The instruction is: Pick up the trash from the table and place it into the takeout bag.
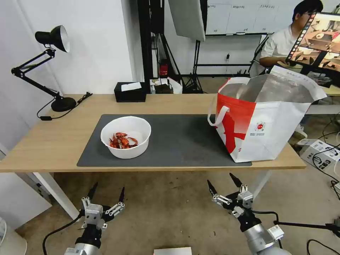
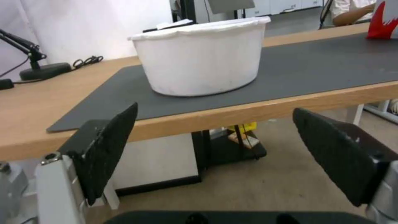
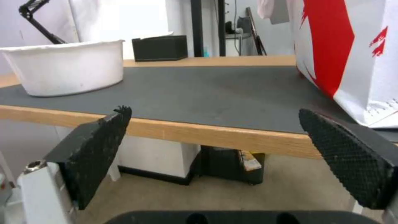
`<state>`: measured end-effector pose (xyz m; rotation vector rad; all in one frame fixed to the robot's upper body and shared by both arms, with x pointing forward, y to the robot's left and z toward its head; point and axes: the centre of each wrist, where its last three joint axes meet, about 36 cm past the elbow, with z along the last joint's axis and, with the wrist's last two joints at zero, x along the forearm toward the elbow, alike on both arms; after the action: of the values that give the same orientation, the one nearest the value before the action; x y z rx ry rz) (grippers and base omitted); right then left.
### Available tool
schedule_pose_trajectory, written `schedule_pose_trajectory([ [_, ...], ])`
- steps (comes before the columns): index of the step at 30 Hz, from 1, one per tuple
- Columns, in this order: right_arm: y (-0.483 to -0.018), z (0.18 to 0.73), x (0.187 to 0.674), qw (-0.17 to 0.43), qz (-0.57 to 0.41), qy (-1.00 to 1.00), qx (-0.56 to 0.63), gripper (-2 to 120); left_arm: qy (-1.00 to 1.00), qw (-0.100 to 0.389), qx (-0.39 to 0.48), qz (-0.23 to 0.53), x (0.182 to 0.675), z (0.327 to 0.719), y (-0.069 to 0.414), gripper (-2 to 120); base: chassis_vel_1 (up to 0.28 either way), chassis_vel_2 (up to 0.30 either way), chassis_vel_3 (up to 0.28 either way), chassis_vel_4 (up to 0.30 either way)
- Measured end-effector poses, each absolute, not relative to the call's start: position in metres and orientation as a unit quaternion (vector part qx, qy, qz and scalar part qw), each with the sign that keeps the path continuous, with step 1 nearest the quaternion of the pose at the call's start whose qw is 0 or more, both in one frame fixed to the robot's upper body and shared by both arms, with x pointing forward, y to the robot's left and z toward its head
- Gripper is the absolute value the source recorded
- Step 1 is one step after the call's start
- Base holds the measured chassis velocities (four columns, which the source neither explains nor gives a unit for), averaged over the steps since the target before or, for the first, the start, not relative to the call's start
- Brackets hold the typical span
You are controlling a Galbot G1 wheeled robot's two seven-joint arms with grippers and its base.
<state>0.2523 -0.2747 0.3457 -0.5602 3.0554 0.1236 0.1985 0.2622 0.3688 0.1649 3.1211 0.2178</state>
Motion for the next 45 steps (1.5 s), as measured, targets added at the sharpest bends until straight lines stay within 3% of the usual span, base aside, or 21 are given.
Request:
schedule_pose_trajectory([
  [9,-0.274,0.354,0.259,0.043,0.015,0.983,-0.180,100,0.996,0.004,0.055,0.069,0.200,0.366,0.261,100,0.000,0.000,0.000,0.000],
  [36,-0.273,0.354,0.259,0.044,0.001,0.983,-0.176,100,0.996,0.004,0.059,0.070,0.204,0.363,0.264,100,0.000,0.000,0.000,0.000],
  [45,-0.273,0.354,0.259,0.044,0.001,0.983,-0.176,100,0.996,0.019,0.052,0.068,0.218,0.382,0.274,100,0.000,0.000,0.000,0.000],
])
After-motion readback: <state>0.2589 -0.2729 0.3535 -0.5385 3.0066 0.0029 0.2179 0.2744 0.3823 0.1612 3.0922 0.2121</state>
